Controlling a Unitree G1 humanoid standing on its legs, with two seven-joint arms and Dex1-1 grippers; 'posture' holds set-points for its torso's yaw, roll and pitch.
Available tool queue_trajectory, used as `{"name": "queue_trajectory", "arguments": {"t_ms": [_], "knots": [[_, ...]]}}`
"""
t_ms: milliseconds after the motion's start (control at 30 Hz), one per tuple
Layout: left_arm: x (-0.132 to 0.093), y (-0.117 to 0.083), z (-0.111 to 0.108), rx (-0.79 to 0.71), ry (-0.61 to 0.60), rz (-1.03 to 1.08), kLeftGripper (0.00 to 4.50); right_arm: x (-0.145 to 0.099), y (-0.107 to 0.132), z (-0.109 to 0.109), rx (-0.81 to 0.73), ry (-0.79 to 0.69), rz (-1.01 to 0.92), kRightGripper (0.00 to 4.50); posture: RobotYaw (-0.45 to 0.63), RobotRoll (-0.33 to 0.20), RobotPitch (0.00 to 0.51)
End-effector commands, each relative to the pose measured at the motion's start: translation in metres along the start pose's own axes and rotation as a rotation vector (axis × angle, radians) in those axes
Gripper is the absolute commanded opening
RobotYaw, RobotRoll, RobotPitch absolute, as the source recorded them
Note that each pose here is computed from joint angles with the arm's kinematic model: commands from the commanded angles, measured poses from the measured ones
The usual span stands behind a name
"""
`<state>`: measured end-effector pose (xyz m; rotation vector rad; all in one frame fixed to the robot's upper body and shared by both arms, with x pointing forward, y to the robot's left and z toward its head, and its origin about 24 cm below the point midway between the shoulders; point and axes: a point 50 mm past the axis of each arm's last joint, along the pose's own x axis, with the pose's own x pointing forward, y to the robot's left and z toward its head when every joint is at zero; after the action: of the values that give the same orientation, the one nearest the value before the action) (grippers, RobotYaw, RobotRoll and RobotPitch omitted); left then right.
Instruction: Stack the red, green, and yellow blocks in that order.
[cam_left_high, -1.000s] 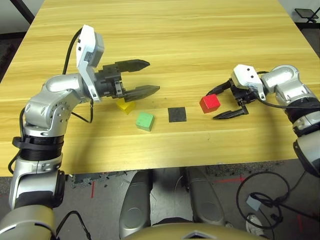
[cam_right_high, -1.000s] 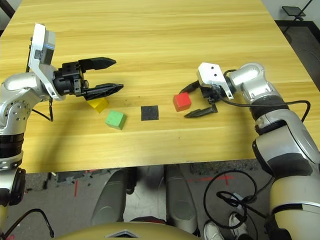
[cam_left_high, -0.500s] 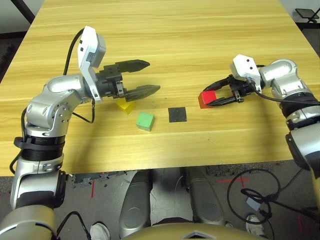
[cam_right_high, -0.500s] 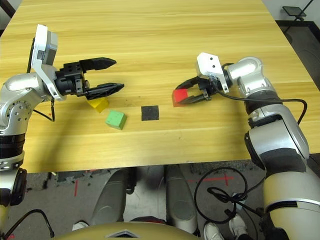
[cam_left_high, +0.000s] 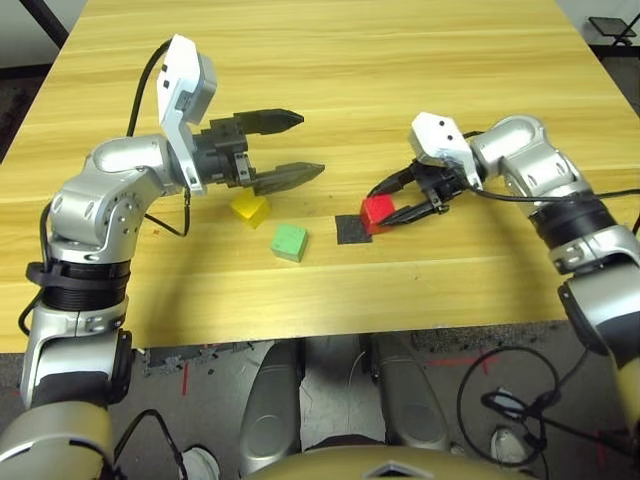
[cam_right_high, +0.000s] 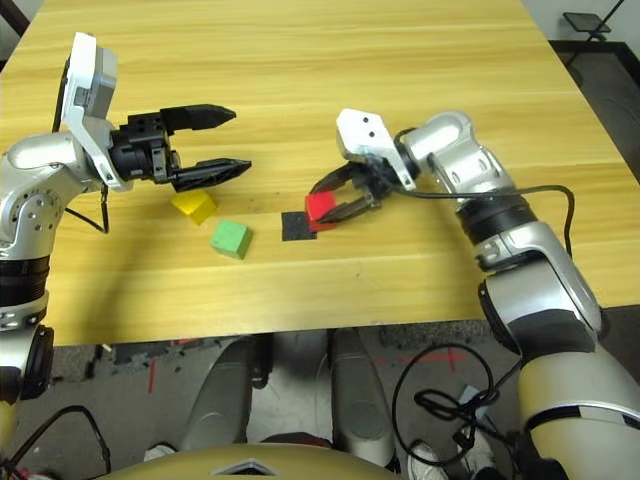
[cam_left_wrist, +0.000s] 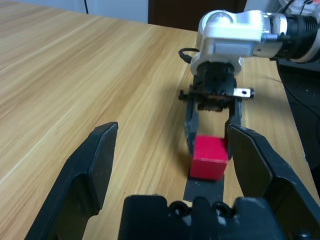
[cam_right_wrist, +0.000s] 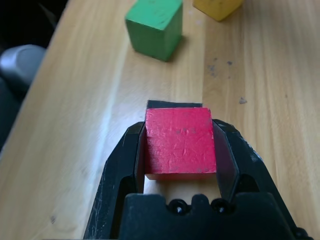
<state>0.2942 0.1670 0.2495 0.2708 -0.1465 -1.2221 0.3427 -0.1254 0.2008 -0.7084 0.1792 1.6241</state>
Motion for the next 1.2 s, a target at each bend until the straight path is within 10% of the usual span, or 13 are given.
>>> {"name": "queue_trajectory", "arguments": {"t_ms": [33,800,1000,1200], "knots": [[0.001,-0.002,-0.002,-0.009,0.025,-0.013,4.50,0.001,0.000,0.002,0.007,-0.003,-0.043,2.00,0.28,-0.062,0.249],[-0.002,-0.005,-0.003,-0.018,0.024,0.019,4.50,0.023,0.010,0.002,0.029,-0.046,-0.015,2.00,0.31,-0.060,0.256],[-0.013,-0.004,-0.010,-0.019,0.064,0.042,4.50,0.017,0.013,0.004,0.029,-0.104,0.025,4.31,0.30,-0.056,0.254],[-0.036,-0.009,-0.018,0.017,0.122,0.046,4.50,-0.023,0.012,0.014,0.073,-0.312,0.038,4.45,0.30,-0.053,0.252]]}}
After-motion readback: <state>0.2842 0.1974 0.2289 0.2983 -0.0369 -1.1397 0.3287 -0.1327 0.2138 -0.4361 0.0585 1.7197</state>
